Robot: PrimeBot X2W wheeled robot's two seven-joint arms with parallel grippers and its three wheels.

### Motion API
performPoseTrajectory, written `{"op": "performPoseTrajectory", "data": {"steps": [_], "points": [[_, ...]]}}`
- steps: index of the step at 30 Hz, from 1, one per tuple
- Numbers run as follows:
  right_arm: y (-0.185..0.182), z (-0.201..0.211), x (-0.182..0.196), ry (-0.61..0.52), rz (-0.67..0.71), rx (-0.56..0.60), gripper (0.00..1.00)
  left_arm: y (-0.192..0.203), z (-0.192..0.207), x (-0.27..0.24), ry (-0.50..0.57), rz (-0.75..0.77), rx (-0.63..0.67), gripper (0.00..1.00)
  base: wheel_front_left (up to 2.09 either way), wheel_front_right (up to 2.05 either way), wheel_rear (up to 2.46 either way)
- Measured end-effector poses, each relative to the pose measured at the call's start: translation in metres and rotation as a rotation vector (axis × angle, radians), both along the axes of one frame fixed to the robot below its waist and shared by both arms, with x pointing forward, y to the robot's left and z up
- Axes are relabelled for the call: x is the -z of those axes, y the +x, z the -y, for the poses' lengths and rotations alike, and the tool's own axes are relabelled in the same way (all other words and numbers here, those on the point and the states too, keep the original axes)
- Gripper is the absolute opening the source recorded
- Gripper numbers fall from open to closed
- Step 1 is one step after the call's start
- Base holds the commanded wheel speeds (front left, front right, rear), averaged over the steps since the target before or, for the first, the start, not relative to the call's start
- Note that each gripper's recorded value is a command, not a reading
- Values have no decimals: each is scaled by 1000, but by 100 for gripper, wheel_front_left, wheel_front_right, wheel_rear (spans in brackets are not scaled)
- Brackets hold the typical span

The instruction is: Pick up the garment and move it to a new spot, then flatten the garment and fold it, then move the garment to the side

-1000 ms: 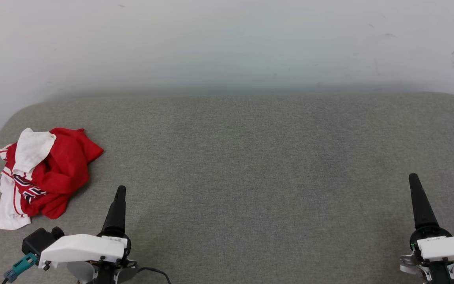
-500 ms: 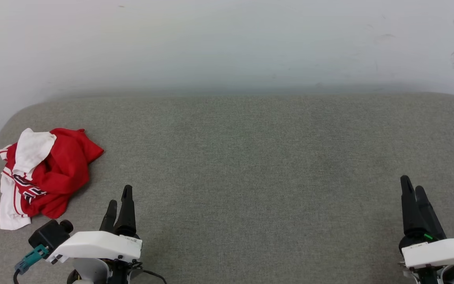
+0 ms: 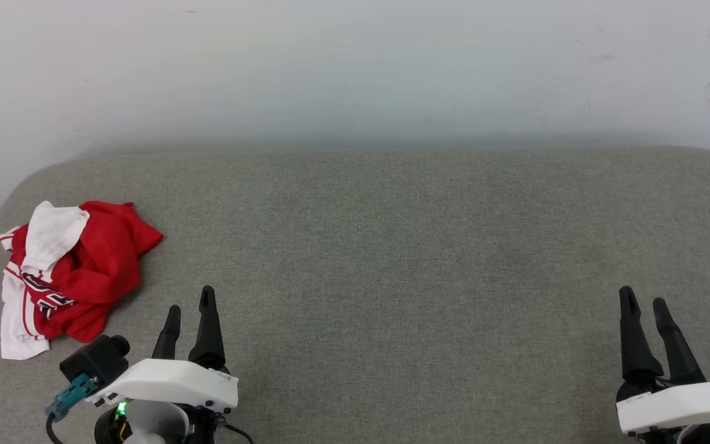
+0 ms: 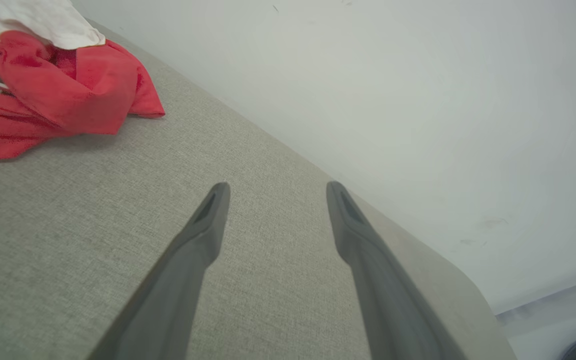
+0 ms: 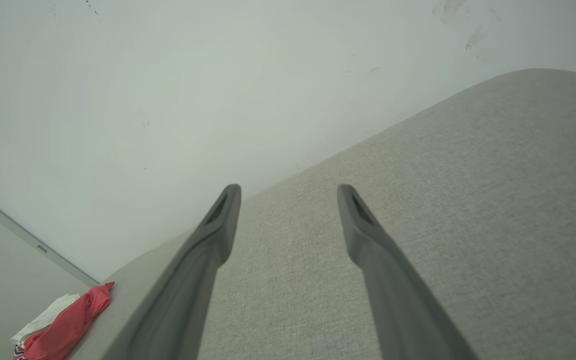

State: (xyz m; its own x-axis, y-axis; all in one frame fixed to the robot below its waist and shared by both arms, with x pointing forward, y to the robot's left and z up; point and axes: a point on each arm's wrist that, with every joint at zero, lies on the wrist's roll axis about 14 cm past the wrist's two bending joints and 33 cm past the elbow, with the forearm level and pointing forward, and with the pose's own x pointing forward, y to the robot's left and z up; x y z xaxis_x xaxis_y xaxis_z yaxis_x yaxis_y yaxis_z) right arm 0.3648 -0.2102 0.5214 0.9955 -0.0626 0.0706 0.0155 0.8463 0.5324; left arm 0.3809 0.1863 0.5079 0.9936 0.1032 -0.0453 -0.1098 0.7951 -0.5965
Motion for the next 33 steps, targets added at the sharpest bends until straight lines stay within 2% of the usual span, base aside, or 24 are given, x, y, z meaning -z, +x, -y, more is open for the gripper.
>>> {"op": "performPoseTrajectory", "data": {"steps": [17, 33], "points": [[-4, -5, 2, -211, 1, -9, 100, -1, 7, -15, 216, 56, 2, 100, 0, 0, 0], [-7, -9, -9, -357, 44, -13, 100, -6, 15, -24, 379, 104, 16, 100, 0, 0, 0]]}}
